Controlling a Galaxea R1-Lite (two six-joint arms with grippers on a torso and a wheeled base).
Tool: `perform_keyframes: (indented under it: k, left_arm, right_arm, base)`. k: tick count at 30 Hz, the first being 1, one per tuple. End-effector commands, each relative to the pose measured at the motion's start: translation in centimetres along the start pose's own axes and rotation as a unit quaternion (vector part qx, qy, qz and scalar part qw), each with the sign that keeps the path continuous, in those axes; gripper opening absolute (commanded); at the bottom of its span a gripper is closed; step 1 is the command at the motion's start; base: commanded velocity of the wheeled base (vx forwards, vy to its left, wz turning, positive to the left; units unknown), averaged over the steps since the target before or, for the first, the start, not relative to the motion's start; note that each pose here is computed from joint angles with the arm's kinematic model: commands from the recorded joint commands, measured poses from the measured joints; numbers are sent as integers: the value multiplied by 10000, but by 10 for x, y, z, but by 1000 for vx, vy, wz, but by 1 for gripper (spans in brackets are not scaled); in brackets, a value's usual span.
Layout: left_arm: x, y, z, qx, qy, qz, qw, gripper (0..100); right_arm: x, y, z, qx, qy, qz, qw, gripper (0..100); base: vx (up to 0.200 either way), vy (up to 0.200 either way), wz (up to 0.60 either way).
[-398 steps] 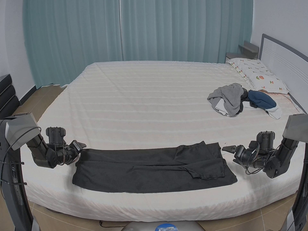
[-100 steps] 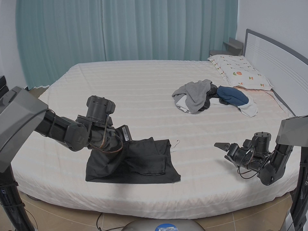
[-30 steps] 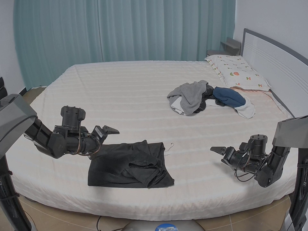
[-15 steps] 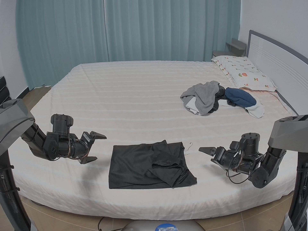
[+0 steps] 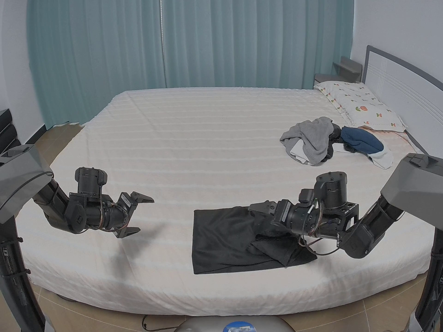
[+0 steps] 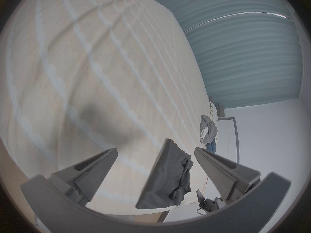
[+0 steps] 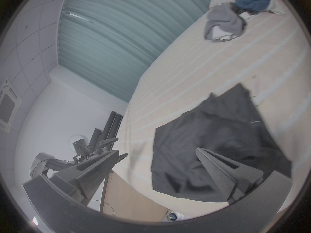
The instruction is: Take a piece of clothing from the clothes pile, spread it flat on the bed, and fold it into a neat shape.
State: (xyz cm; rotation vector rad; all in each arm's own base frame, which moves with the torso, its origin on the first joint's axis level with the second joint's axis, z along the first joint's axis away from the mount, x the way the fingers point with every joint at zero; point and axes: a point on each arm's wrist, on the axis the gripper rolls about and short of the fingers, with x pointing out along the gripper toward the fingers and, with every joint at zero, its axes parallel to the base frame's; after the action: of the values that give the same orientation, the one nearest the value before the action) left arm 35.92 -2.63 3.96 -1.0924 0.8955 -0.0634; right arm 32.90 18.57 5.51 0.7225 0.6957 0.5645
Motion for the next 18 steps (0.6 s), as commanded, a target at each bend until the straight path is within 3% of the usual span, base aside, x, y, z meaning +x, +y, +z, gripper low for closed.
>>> perform_keyframes:
  k: [1, 18]
  left_arm:
    - [3, 2, -1, 4, 22, 33, 10000, 100]
    - [6, 3, -4, 154, 30, 91, 9998, 100]
  right_arm:
    - [21, 1, -16, -39, 252, 30, 9997, 100]
    - [35, -43, -20, 200, 259, -869, 9957, 100]
  base:
    - [0, 0, 0]
    - [0, 0, 0]
